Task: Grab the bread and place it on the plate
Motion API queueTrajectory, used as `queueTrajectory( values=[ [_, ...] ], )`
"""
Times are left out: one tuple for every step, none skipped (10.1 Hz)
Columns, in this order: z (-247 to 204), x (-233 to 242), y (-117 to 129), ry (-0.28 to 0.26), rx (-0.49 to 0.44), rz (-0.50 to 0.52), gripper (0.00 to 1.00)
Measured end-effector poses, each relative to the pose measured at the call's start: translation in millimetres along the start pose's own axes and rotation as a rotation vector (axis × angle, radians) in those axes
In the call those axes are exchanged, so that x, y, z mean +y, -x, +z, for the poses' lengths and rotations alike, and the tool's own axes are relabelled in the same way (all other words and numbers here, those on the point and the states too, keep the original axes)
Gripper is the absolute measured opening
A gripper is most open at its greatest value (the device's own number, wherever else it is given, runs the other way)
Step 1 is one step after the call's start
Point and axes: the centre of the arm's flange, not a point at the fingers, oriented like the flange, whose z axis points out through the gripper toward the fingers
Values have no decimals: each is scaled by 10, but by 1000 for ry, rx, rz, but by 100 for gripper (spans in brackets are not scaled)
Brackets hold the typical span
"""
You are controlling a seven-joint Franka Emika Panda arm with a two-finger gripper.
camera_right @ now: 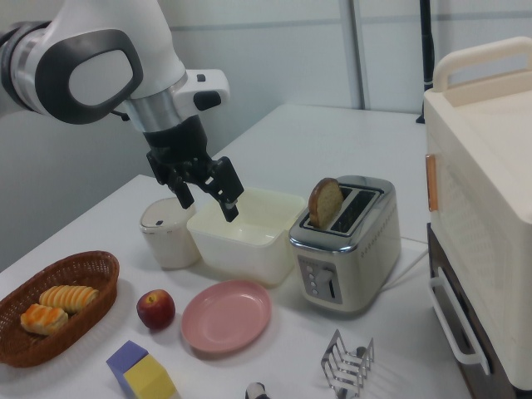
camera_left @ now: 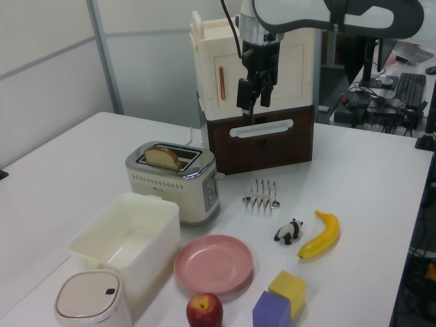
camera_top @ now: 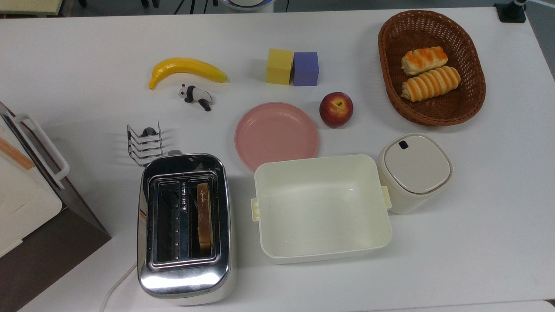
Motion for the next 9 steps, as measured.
queueTrajectory(
  values=[
    [21,0,1,-1,-4,-2,100],
    [25,-2,2,-1,-5,-14,100],
    [28,-5,11,-1,-7,-15,100],
    [27,-7,16,0,-7,-15,100],
    [29,-9,16,-1,-7,-16,100],
    [30,-10,16,-1,-8,-17,100],
    [30,-10,16,-1,-8,-18,100],
    [31,-10,16,-1,-8,-18,100],
    [39,-11,16,-1,-9,-56,100]
  ],
)
